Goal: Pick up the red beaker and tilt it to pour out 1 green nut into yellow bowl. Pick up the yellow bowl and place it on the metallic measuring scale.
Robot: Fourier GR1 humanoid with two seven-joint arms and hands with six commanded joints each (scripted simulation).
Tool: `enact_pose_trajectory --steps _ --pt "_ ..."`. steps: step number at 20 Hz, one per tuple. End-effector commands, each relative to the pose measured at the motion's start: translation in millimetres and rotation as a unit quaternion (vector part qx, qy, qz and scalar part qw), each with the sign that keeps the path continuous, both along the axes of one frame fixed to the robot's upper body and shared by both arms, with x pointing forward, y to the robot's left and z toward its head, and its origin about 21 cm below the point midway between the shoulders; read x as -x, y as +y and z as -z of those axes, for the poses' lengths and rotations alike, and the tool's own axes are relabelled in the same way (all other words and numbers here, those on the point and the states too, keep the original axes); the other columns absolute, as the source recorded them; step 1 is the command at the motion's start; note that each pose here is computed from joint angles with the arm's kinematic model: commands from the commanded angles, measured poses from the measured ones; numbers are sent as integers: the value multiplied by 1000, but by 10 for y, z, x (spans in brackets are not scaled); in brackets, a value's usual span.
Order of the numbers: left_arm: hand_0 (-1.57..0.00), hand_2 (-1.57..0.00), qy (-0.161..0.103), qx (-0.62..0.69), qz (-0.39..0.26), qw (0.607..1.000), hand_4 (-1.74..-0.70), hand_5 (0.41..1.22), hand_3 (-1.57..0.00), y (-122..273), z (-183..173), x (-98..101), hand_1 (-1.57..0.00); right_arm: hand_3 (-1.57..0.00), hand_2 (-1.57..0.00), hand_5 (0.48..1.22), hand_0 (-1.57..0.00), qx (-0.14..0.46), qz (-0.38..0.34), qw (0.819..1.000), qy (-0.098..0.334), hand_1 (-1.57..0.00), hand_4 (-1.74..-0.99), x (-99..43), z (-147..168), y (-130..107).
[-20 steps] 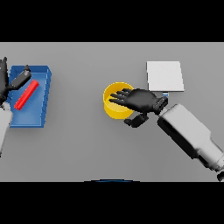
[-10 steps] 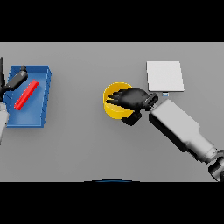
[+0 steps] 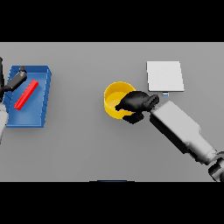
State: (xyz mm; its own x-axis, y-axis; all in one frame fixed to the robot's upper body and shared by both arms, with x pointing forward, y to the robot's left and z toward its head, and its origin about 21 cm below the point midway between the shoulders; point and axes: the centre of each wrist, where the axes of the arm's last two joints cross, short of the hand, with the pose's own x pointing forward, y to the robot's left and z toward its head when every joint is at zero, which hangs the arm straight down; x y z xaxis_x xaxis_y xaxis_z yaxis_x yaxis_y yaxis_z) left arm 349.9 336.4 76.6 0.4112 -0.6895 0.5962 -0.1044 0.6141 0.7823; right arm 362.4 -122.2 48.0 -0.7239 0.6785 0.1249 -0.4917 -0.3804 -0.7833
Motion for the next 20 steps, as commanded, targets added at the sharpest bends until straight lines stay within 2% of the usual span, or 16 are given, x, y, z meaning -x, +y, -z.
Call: enact_pose_trajectory --steps 1,2,5,9,13,20 --pt "1 1 -1 0 2 1000 -756 703 1 -2 -3 -1 1 -552 -959 1064 -993 7 1 1000 2 -983 -1514 -1 -10 37" --pt "1 1 -2 -2 2 1000 -756 701 1 -3 8 -8 1 -706 -1081 1096 -1109 10 3 1000 6 -1100 -1557 -1 -19 37" --pt "1 1 1 -5 10 1000 -750 695 1 -33 29 12 1 -1120 -1205 1157 -1334 11 -1 1000 14 -1330 -1647 -7 -35 -12" --pt "1 1 4 -7 7 1000 -735 689 1 -14 -18 -20 1 -1365 -1281 1195 -1474 6 0 1000 9 -1472 -1702 0 -43 0" --pt "1 1 2 -6 4 1000 -731 685 1 0 0 -13 1 -1405 -1306 1210 -1531 -6 -6 1000 -4 -1531 -1725 19 -128 -25" --pt "1 1 2 -5 6 1000 -734 697 1 -10 -36 -27 1 -1242 -1419 1219 -1563 -11 18 999 -29 -1563 -1738 -43 -537 -76"
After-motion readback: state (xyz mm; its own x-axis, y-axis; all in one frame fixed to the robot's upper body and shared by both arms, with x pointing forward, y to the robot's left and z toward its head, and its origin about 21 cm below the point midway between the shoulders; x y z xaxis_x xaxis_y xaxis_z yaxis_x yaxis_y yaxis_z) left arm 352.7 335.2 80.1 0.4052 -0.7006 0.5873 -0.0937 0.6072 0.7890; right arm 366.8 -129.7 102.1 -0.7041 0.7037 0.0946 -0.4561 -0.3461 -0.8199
